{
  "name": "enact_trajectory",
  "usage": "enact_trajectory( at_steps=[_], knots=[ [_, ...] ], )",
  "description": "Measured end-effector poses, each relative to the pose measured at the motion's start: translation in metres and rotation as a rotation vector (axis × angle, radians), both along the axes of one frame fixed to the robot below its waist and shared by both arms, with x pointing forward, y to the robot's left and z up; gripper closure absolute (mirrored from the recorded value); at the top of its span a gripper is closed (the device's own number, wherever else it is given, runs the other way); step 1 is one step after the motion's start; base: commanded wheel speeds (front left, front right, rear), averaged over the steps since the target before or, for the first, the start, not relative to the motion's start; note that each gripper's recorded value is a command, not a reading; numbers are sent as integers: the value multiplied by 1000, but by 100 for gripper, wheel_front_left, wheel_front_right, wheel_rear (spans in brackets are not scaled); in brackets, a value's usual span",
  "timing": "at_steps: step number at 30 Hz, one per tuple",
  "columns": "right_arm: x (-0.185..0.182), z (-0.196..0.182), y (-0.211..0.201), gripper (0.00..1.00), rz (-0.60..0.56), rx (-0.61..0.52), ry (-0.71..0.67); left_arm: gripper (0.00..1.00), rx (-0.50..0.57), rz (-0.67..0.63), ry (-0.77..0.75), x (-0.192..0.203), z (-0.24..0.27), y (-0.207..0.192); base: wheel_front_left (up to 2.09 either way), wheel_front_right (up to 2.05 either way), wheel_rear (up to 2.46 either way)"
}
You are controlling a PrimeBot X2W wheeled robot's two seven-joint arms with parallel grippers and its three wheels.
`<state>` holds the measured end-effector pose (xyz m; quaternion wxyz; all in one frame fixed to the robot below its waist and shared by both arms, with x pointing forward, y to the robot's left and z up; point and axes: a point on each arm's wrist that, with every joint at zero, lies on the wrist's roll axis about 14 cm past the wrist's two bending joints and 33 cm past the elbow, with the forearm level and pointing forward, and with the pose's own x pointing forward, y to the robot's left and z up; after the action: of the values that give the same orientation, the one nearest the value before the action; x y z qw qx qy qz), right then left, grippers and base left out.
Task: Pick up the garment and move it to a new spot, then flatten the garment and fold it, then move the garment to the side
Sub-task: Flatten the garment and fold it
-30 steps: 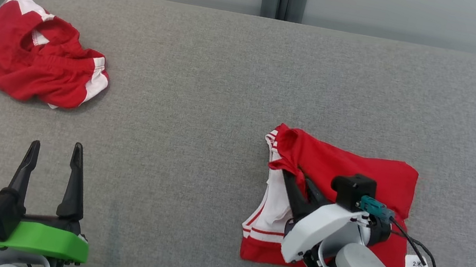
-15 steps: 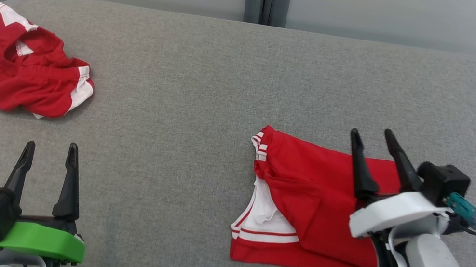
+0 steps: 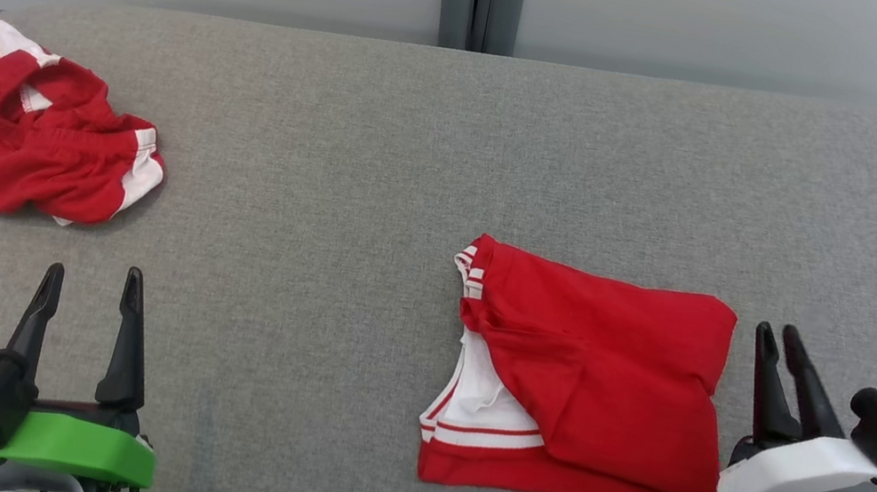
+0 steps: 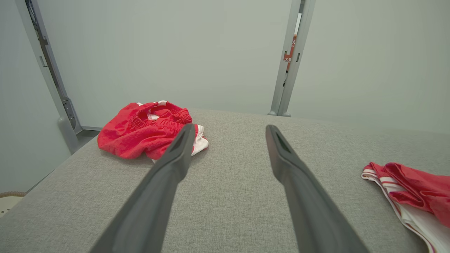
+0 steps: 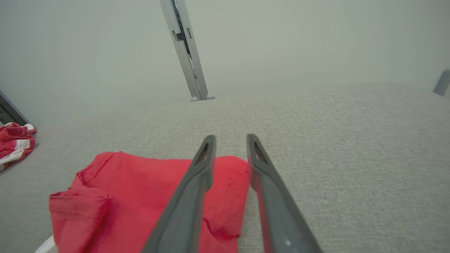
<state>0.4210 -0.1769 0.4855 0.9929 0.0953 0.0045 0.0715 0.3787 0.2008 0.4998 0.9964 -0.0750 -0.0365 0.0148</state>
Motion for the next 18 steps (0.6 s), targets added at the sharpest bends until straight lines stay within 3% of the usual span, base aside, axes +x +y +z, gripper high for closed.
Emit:
enact_trajectory(
  at_steps=[18],
  knots=[
    [-1,-66,86,100,235,-60,212,0,5,44,23,-13,-6,14,0,0,0]
  ],
)
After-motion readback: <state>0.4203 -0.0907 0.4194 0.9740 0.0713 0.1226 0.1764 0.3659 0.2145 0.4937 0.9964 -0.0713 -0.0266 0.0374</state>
